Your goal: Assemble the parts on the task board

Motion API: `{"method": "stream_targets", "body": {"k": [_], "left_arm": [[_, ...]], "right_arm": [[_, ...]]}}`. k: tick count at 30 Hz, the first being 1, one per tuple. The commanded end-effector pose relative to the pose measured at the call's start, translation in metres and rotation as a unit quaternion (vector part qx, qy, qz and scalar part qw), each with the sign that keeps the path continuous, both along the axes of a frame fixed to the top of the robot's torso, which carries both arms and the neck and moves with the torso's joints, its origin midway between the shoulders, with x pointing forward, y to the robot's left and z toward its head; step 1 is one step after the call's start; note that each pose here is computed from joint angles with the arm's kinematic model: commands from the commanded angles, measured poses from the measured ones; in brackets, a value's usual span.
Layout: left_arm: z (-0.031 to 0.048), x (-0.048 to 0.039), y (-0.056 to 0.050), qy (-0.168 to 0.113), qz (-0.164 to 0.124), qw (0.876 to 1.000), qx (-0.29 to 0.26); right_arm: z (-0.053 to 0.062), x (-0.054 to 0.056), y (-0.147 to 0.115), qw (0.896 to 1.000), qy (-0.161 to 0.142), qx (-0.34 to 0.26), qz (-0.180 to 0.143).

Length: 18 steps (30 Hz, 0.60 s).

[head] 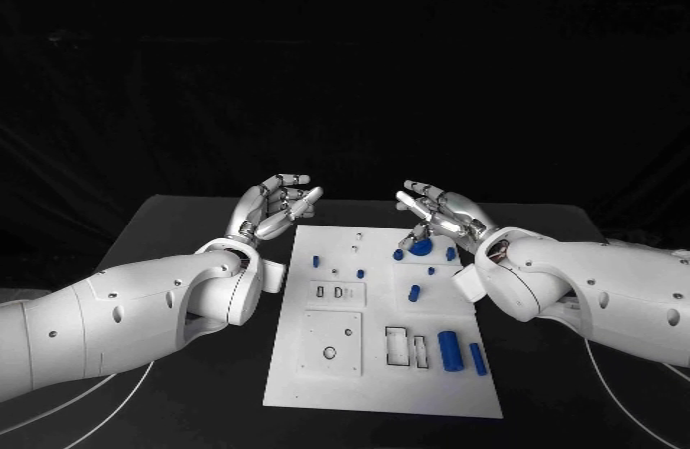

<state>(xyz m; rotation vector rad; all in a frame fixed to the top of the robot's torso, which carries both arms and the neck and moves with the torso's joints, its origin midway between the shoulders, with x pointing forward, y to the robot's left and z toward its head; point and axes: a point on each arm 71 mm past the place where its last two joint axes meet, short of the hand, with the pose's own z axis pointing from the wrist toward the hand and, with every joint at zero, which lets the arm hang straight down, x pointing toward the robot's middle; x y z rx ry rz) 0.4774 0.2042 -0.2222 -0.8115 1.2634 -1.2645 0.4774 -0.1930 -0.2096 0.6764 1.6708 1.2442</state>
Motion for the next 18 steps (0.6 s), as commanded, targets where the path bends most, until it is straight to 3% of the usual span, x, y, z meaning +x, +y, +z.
{"method": "stream_targets", "body": {"k": [1, 10, 18], "left_arm": [[0.0045, -0.0032, -0.005, -0.007, -0.027, 1.000, 0.002], [0.0107, -0.0102, -0.008, 0.000, -0.044, 0.999, -0.007], [0.0128, -0.0161, -0.012, 0.011, -0.061, 0.998, -0.015]], "right_arm": [[0.004, 0.006, 0.000, 0.999, -0.017, -0.036, 0.020], [0.018, 0.024, -0.006, 0.986, -0.093, -0.137, 0.034], [0.026, 0.035, -0.008, 0.945, -0.173, -0.273, 0.041]]}}
